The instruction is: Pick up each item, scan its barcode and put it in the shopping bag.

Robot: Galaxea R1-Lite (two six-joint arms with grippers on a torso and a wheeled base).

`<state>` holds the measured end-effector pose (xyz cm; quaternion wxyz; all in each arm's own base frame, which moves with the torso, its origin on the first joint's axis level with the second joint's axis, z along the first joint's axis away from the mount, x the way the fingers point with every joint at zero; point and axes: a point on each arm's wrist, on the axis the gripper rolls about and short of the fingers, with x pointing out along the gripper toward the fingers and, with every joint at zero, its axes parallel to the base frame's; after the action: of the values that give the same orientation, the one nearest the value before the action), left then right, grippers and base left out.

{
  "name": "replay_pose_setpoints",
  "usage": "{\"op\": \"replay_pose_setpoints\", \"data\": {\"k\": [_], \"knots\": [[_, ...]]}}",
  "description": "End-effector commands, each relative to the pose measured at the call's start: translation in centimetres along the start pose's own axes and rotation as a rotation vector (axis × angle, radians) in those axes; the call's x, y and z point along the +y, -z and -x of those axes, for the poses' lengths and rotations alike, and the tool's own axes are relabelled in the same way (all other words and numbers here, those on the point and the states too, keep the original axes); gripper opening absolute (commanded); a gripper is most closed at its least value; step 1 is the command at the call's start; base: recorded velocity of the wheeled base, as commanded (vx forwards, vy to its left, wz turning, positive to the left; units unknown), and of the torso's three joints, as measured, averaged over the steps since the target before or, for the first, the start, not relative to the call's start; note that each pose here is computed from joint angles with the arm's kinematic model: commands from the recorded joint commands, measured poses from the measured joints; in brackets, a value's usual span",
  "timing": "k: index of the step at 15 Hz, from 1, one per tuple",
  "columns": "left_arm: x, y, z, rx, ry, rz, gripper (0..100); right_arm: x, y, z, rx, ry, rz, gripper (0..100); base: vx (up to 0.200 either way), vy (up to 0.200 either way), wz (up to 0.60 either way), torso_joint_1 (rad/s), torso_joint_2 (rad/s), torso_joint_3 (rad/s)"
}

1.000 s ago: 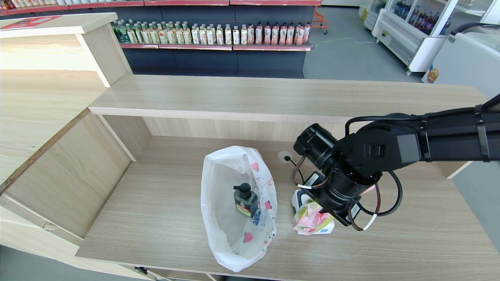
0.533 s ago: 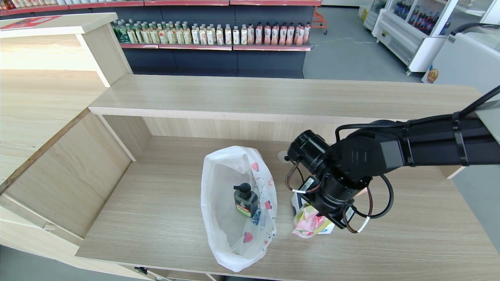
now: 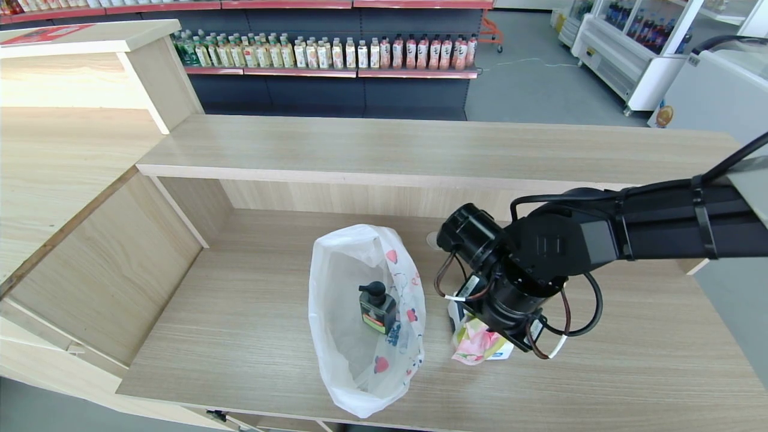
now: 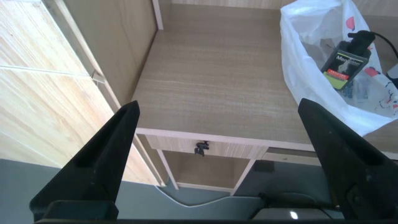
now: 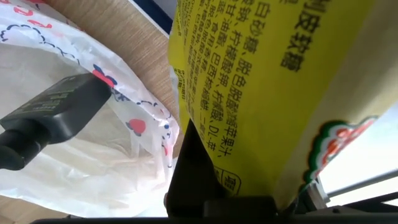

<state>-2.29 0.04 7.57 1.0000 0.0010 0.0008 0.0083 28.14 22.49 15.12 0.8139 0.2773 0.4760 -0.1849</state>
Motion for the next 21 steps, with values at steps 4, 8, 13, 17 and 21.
{"op": "replay_pose_setpoints", "data": {"k": [4,8,13,17,21], "knots": [[0.0,0.0,0.0,0.0,0.0,0.0,100,-4.0,-2.2,4.7,-0.096,-0.029,0.081,0,0.0,0.0,0.0,0.0,0.0,0.0],[0.0,0.0,0.0,0.0,0.0,0.0,100,-8.7,-3.2,2.6,-0.162,-0.024,0.227,0,0.0,0.0,0.0,0.0,0.0,0.0],[0.0,0.0,0.0,0.0,0.0,0.0,100,-13.3,-7.5,5.1,-0.274,-0.014,0.127,0,0.0,0.0,0.0,0.0,0.0,0.0],[0.0,0.0,0.0,0.0,0.0,-0.001,100,-18.8,-4.9,8.7,-0.386,-0.013,0.626,0,0.0,0.0,0.0,0.0,0.0,0.0],[0.0,0.0,0.0,0.0,0.0,0.0,100,-21.9,-2.7,9.3,-0.456,-0.155,0.894,0,0.0,0.0,0.0,0.0,0.0,0.0]]}}
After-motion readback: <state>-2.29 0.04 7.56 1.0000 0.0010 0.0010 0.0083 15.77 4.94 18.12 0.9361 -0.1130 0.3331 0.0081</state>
